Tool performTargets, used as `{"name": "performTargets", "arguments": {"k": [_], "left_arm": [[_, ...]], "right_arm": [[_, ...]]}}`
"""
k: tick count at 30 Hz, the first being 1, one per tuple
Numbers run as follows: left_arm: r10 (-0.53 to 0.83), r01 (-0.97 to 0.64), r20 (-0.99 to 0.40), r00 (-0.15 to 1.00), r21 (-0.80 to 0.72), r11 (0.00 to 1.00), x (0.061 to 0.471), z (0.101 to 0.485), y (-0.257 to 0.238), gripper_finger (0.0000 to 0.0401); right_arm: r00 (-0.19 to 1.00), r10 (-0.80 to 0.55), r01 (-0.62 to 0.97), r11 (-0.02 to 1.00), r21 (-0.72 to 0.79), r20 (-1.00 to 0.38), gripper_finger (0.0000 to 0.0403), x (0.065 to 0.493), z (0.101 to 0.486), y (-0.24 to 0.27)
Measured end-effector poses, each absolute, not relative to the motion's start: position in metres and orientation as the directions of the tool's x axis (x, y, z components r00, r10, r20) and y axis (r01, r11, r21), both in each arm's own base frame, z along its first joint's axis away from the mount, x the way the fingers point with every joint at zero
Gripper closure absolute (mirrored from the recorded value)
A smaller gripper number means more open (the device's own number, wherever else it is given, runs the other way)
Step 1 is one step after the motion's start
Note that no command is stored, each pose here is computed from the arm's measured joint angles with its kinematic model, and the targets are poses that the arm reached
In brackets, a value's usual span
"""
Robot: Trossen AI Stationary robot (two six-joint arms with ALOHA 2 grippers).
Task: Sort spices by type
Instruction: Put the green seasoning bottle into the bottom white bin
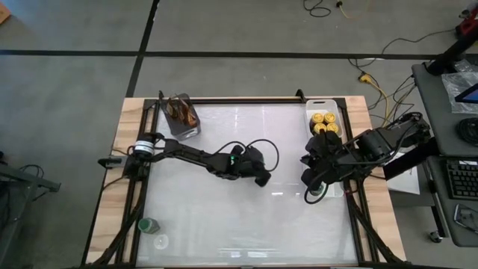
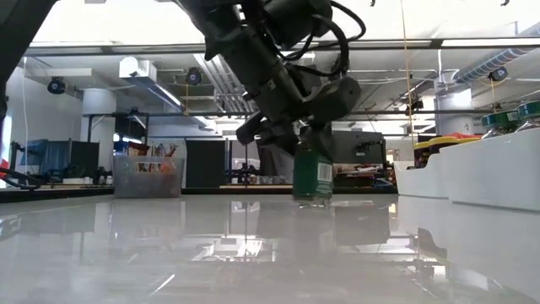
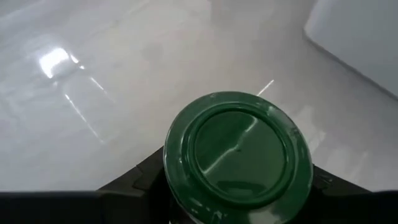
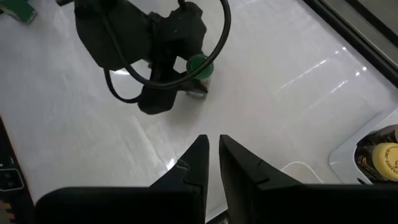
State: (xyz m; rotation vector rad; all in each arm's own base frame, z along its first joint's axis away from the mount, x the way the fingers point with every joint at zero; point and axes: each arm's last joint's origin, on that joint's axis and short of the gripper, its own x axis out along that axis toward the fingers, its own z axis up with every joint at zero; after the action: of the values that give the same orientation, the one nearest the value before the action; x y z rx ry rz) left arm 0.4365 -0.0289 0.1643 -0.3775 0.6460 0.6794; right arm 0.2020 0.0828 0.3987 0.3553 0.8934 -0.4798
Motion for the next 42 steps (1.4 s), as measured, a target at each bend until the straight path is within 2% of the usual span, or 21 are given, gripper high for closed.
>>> {"name": "performTargets", "arguments": {"k": [7,12,19,27,35,42], "left_arm": [[0.474,-0.684,-0.636,0.609,-0.117,0.720,0.440,0.172,-0.030,0.0217],[0.567,-0.725,-0.561,0.603,-0.088,0.683,0.438,0.172,-0.038,0.0217],[0.536,-0.707,-0.549,0.641,-0.150,0.691,0.431,0.152,-0.039,0.0217],[0.537,-0.697,-0.554,0.636,-0.115,0.707,0.428,0.148,-0.039,0.0201],[0.516,-0.678,-0.564,0.645,-0.110,0.727,0.429,0.149,-0.039,0.0203],[0.475,-0.654,-0.589,0.654,-0.122,0.747,0.428,0.148,-0.039,0.0174]], "right_arm": [[0.534,-0.245,0.535,0.839,0.100,-0.809,0.0374,0.202,0.399,0.084],[0.534,-0.245,0.543,0.833,0.106,-0.809,0.0374,0.202,0.399,0.084],[0.534,-0.244,0.549,0.828,0.112,-0.809,0.0374,0.202,0.399,0.084],[0.534,-0.244,0.557,0.822,0.120,-0.809,0.0374,0.202,0.399,0.084],[0.537,-0.242,0.569,0.811,0.135,-0.808,0.0374,0.202,0.399,0.084],[0.614,-0.203,0.474,0.867,0.151,-0.763,0.0374,0.210,0.404,0.088]]}}
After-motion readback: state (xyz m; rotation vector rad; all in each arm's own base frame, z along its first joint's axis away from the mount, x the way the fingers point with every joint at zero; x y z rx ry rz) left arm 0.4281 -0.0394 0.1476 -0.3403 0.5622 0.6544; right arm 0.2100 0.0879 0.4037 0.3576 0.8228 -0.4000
